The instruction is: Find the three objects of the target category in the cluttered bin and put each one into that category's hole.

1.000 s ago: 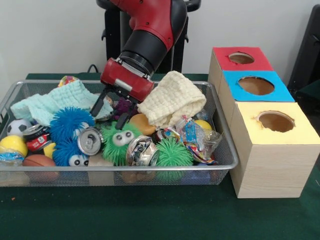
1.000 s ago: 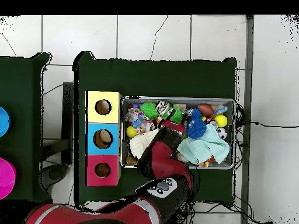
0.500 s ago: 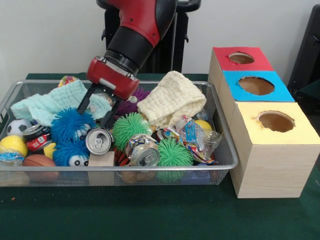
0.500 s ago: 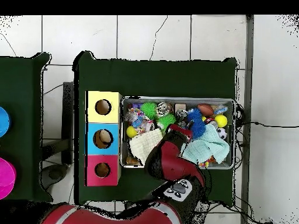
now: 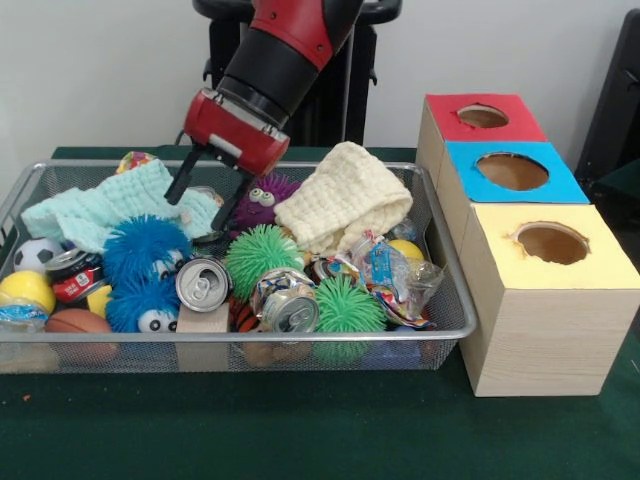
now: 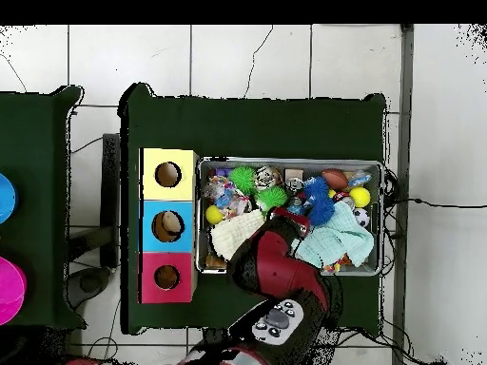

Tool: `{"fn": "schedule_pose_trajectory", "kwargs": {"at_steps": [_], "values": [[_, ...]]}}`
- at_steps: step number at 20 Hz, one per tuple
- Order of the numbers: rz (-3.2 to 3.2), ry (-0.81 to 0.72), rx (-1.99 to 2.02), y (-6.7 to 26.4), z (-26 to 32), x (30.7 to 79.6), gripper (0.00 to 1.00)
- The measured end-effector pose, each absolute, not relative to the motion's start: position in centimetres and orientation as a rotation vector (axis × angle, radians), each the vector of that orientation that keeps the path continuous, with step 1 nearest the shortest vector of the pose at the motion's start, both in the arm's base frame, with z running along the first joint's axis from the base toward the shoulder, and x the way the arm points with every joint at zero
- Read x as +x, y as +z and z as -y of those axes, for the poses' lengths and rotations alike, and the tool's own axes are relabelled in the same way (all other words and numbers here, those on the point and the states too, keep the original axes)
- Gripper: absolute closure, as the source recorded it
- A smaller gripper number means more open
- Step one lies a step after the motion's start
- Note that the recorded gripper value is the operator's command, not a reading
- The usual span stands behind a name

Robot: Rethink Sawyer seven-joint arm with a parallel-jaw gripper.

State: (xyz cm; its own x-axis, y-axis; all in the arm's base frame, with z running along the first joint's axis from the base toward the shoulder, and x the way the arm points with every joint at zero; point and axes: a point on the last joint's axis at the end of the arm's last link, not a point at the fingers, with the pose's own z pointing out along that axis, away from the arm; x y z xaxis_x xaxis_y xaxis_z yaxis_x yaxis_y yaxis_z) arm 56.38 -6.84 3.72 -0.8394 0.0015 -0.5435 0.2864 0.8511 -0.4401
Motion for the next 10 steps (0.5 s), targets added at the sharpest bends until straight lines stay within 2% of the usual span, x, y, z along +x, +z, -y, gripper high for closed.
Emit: {"fn": "schedule_pose_trajectory", "kwargs": {"at_steps": [10], "values": [[-2.441,-0.761,0.155,6.2,6.7,56.6,0.0]]}}
